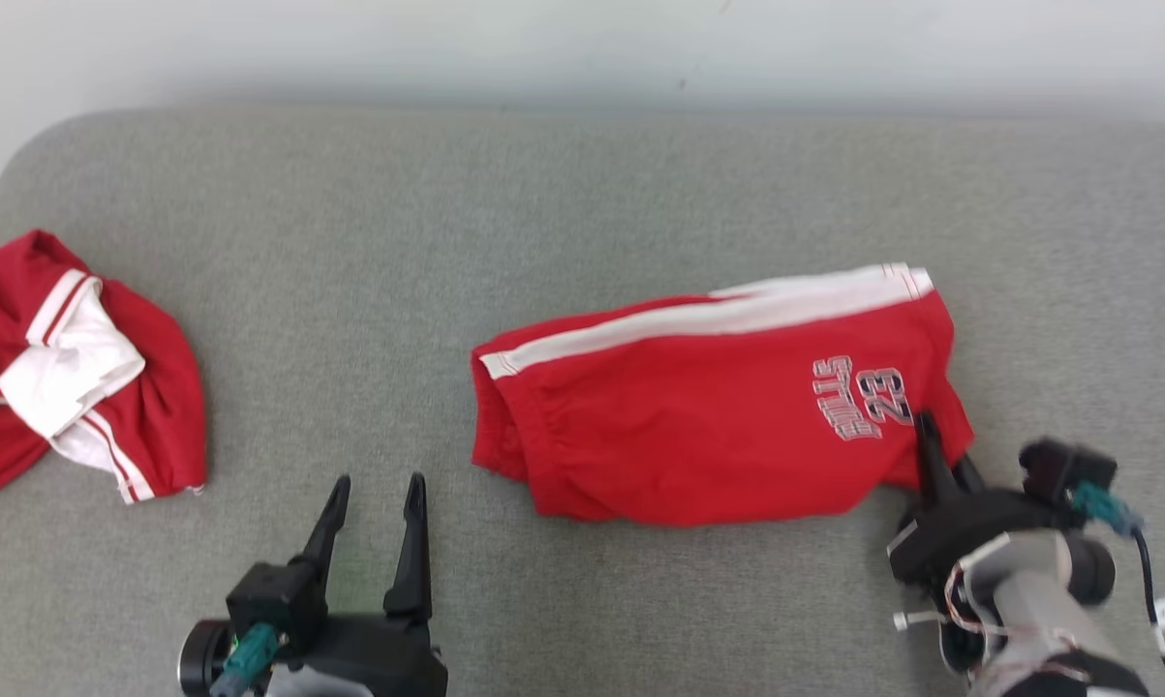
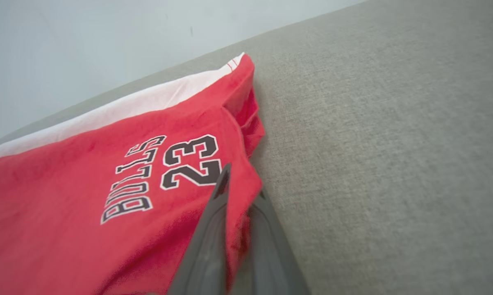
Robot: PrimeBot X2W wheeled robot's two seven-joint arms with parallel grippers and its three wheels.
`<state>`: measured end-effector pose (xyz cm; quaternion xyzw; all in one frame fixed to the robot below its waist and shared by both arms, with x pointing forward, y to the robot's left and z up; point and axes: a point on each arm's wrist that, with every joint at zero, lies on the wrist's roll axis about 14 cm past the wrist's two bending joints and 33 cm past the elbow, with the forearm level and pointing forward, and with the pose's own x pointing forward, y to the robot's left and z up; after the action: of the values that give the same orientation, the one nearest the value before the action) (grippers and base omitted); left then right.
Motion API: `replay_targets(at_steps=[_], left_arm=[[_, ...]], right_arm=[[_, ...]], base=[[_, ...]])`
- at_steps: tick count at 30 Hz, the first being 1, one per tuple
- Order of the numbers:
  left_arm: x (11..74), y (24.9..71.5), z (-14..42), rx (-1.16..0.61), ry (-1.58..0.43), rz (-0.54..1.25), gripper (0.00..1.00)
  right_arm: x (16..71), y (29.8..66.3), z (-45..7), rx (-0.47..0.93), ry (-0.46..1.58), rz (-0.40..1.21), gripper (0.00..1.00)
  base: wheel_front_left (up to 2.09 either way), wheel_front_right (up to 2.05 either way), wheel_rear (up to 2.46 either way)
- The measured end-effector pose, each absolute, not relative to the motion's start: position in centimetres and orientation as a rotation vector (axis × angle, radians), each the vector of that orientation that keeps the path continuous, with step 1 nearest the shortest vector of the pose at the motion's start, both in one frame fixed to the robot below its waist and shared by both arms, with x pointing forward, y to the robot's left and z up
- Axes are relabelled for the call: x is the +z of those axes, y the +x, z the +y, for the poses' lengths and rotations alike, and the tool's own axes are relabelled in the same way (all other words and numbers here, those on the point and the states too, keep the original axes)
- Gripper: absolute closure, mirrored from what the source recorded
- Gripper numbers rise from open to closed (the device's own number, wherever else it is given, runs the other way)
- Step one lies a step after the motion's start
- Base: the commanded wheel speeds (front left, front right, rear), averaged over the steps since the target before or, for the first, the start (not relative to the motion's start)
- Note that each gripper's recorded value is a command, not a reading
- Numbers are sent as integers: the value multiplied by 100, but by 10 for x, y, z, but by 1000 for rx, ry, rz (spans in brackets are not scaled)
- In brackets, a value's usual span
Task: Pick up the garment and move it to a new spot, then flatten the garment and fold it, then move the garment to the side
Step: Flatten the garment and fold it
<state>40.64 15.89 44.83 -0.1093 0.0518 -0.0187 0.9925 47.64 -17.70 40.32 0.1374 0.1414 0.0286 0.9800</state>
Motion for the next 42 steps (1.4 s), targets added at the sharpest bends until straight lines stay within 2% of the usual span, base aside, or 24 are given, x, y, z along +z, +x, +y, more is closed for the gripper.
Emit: replay_targets(at_steps=[13,25,32,42], left_arm=[[447,375,148,-78,-215,117,0],[450,375,142,-98,-207,108,0],[452,374,143,-95,-213,102,0],[451,367,149,-73,-221,105,0]], right_arm=[[417,426,-208,-50,312,226,100],[434,433,-204,-28,281,171,100],[475,448,-150,152,234,60,100],[490,435,-54,433,229,40,100]], base=[[0,0,0],[0,0,0],[0,0,0],[0,0,0]])
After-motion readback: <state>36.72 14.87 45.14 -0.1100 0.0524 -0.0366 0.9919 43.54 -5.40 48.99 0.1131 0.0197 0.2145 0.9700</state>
